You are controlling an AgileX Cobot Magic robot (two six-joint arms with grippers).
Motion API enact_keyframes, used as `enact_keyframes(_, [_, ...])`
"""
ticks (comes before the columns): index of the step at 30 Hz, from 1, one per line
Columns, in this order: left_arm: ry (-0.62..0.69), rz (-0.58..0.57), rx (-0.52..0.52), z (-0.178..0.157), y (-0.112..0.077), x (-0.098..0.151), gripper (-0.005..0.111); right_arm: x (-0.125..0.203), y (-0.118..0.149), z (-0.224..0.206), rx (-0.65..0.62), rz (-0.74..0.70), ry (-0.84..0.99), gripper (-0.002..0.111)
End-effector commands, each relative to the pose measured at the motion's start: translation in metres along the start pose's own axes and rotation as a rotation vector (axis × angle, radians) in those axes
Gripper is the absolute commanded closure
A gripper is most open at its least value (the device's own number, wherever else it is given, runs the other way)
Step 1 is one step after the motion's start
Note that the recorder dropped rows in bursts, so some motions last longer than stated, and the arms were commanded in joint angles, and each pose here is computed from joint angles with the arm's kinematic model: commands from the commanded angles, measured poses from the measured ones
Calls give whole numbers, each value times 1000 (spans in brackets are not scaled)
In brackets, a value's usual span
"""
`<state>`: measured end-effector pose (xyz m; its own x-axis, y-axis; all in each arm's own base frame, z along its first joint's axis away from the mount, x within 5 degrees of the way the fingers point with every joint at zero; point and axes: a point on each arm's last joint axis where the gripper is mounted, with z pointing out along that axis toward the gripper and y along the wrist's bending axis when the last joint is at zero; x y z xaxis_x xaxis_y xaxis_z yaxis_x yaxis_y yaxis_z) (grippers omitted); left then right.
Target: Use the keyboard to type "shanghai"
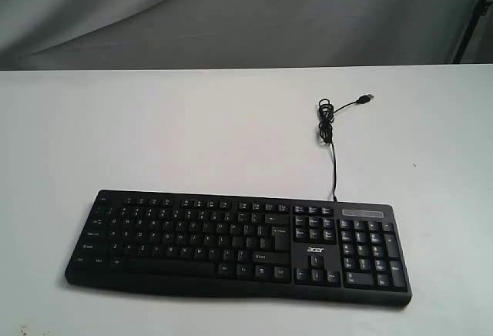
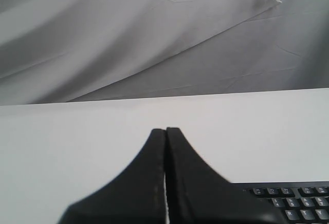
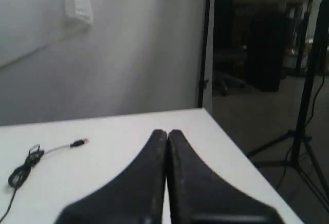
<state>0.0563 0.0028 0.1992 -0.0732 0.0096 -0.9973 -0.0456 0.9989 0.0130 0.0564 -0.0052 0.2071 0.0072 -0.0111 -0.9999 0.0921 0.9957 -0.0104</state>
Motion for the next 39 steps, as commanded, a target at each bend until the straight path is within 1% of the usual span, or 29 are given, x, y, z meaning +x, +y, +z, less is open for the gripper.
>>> enact_keyframes(1, [-6, -4, 7, 0, 0, 0, 107, -19, -1, -2, 10, -10, -217, 108])
enact_keyframes(4, [-6, -4, 7, 0, 0, 0, 107, -30, -1, -6, 12, -7, -352, 108])
enact_keyframes(7, [-6, -4, 7, 0, 0, 0, 107, -37, -1, -8, 13, -8, -431, 108])
enact_keyframes(15, [-6, -4, 7, 0, 0, 0, 107, -38, -1, -9, 13, -8, -446, 108])
enact_keyframes(22, [-6, -4, 7, 0, 0, 0, 107, -49, -1, -15, 11, 3, -581, 108])
enact_keyframes(24, [-6, -4, 7, 0, 0, 0, 107, -52, -1, -17, -10, 69, -622, 108])
enact_keyframes(30, [-6, -4, 7, 0, 0, 0, 107, -59, -1, -23, -147, 421, -715, 108])
enact_keyframes(31, [-6, -4, 7, 0, 0, 0, 107, -61, -1, -25, -165, 449, -743, 108])
enact_keyframes(35, [-6, -4, 7, 0, 0, 0, 107, -67, -1, -27, -174, 454, -772, 108])
enact_keyframes(39, [-6, -4, 7, 0, 0, 0, 107, -100, 0, -39, -190, 428, -832, 108])
